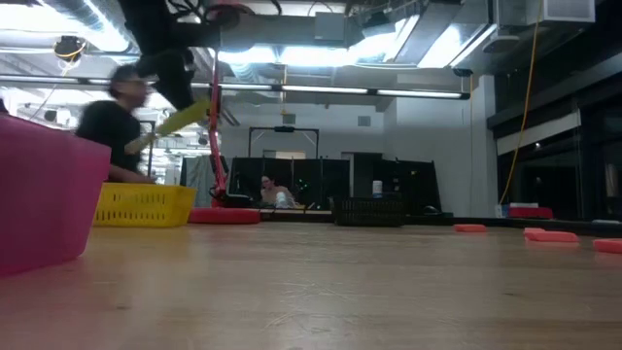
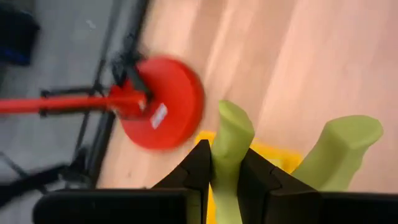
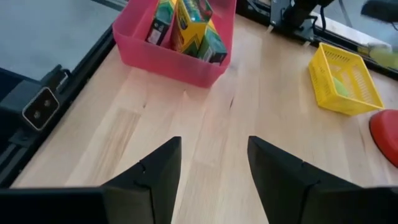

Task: Pick & Place School Supplies
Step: Put the hole puncher into the yellow bin, then put the bottom eraser into the black bin

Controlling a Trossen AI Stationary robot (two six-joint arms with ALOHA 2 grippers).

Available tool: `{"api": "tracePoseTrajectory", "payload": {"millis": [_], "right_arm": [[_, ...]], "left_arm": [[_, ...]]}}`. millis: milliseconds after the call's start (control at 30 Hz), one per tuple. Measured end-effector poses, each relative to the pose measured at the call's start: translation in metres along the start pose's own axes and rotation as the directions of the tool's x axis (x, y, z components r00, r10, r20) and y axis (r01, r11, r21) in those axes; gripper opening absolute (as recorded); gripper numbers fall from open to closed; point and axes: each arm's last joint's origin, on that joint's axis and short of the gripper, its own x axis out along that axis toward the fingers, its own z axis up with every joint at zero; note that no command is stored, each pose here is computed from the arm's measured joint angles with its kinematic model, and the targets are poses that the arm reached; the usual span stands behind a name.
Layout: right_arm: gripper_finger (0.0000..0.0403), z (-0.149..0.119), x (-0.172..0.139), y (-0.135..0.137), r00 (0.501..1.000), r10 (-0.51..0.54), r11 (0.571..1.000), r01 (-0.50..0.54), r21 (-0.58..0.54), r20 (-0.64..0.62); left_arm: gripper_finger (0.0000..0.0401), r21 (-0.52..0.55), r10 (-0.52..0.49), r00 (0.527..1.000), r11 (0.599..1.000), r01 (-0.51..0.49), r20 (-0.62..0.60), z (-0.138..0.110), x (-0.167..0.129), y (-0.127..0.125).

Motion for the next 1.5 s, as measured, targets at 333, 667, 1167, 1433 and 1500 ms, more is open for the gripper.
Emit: {"api": "tracePoseTrajectory", "payload": {"millis": [333,667,1167,1433,1500], "right_arm": [[0.0187,-0.006,-0.004,0.007,0.999,0.007,1.0,-0.008,-0.016,-0.046],[0.0187,-0.018,-0.018,0.03,0.992,-0.071,0.998,0.07,-0.007,-0.108],[0.0187,-0.032,-0.026,0.032,0.958,-0.22,0.966,0.241,0.095,-0.185],[0.0187,-0.04,-0.047,0.014,0.904,-0.359,0.884,0.41,0.223,-0.233],[0.0187,-0.047,-0.052,0.007,0.87,-0.394,0.841,0.471,0.265,-0.295]], "left_arm": [[0.0041,-0.002,-0.081,0.964,0.997,0.083,-0.251,0.008,0.052,0.028],[0.0041,-0.079,-0.205,0.917,0.979,0.189,-0.342,-0.008,0.076,0.04],[0.0162,-0.096,-0.152,0.952,0.987,0.131,-0.265,-0.035,0.082,0.043],[0.025,-0.129,-0.214,0.976,0.97,0.207,-0.037,-0.034,0.035,0.04],[0.0247,-0.126,-0.3,0.945,0.94,0.317,0.133,-0.027,0.017,0.033]]}}
